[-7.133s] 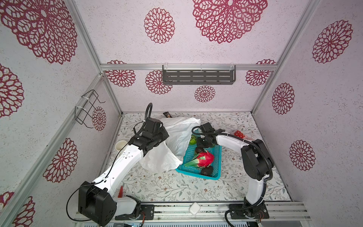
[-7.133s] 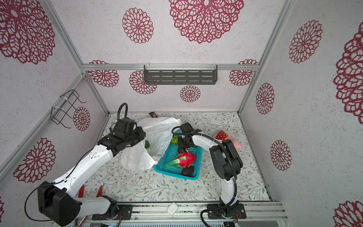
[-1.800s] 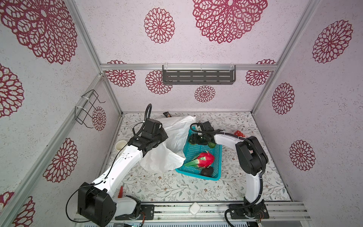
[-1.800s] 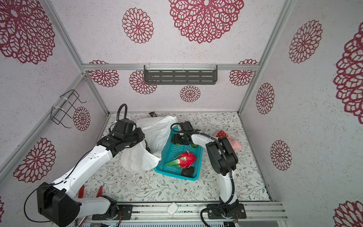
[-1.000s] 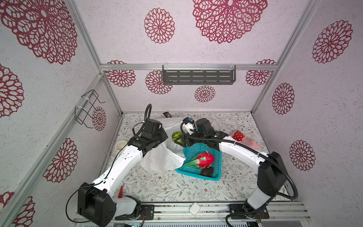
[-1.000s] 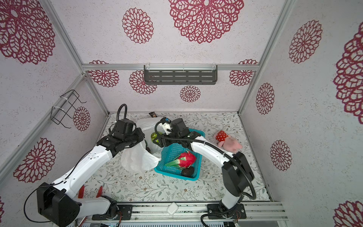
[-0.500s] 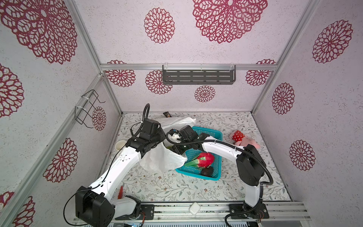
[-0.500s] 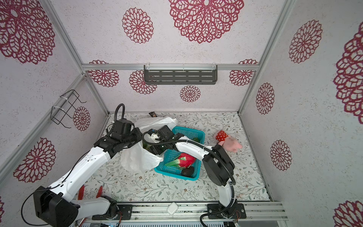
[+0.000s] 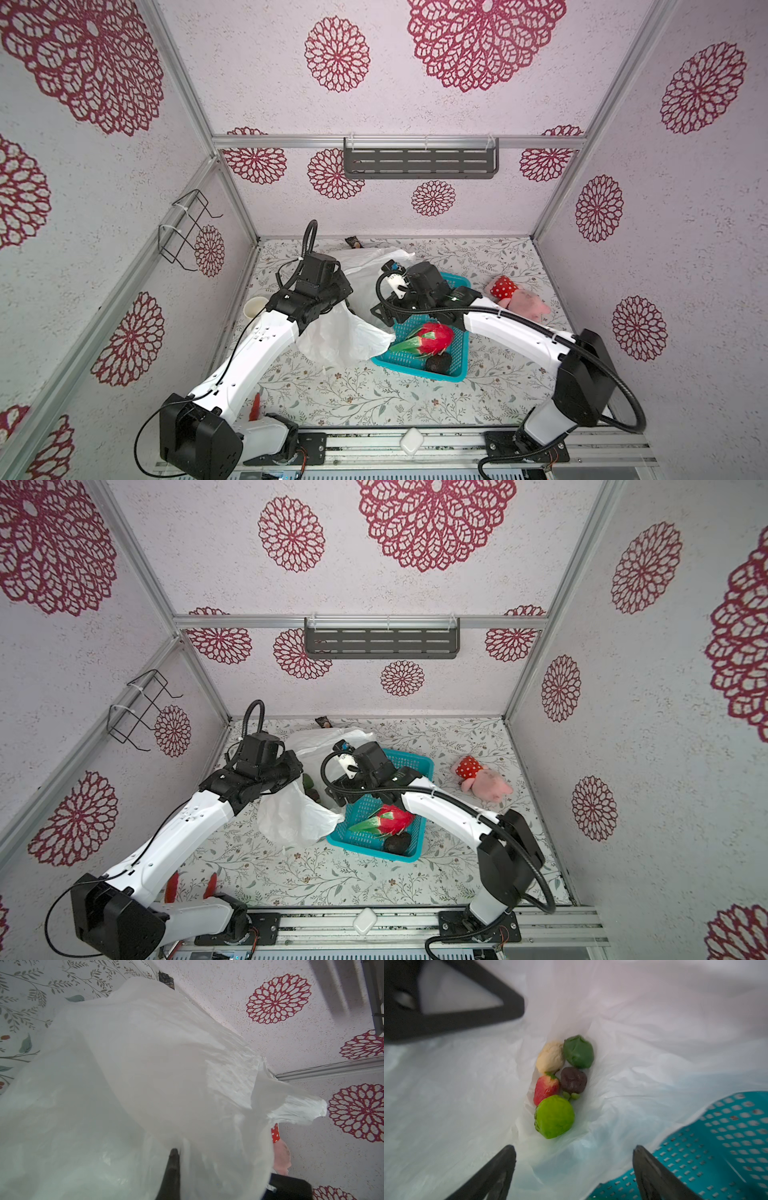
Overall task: Place the fruits into the plastic bag
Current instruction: Place the fruit in the plastic bag, then pick up the fruit from the bin.
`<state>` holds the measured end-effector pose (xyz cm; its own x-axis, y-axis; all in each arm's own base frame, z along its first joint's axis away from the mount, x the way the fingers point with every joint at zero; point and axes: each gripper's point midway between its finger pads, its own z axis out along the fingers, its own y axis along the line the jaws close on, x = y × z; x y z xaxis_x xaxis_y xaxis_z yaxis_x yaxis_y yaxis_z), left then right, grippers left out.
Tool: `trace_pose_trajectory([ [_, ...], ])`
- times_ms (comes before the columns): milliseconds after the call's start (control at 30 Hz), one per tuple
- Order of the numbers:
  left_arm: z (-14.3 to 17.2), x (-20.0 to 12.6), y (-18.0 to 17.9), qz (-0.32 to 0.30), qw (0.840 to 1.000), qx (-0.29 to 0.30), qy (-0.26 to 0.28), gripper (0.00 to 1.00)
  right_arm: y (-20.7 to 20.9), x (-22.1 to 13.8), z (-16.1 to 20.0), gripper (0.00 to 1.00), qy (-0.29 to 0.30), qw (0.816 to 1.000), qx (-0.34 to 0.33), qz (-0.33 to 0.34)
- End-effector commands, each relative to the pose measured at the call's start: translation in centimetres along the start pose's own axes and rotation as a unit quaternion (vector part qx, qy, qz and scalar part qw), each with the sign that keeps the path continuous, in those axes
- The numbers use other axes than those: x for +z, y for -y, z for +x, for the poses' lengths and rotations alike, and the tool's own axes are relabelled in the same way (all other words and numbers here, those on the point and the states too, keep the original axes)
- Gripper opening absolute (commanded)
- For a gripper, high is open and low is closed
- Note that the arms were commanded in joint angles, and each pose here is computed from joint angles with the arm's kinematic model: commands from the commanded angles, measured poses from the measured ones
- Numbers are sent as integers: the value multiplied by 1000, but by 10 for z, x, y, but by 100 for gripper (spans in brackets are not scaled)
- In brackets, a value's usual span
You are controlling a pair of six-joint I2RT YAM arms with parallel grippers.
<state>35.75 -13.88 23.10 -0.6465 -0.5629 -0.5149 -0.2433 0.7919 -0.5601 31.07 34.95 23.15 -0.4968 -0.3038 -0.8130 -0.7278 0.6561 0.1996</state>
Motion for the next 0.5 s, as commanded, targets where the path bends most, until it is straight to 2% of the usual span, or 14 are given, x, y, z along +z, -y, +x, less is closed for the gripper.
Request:
trace_pose_trajectory([
  [0,-2,0,-3,-1,1000,-9,6,0,47,-47,-39,90,109,989,52,89],
  [100,-2,1,-4,-3,1000,-8,8,0,98,-82,-33,90,163,963,119,178],
  [167,-2,2,-4,-3,1000,-8,8,0,125,-95,-22,90,163,945,156,237],
  [267,-2,3,-2,0,1000,-9,6,0,152,-89,4,90,98,935,184,285],
  [467,-2,3,0,1,1000,-10,4,0,177,-50,58,90,-81,917,201,335],
])
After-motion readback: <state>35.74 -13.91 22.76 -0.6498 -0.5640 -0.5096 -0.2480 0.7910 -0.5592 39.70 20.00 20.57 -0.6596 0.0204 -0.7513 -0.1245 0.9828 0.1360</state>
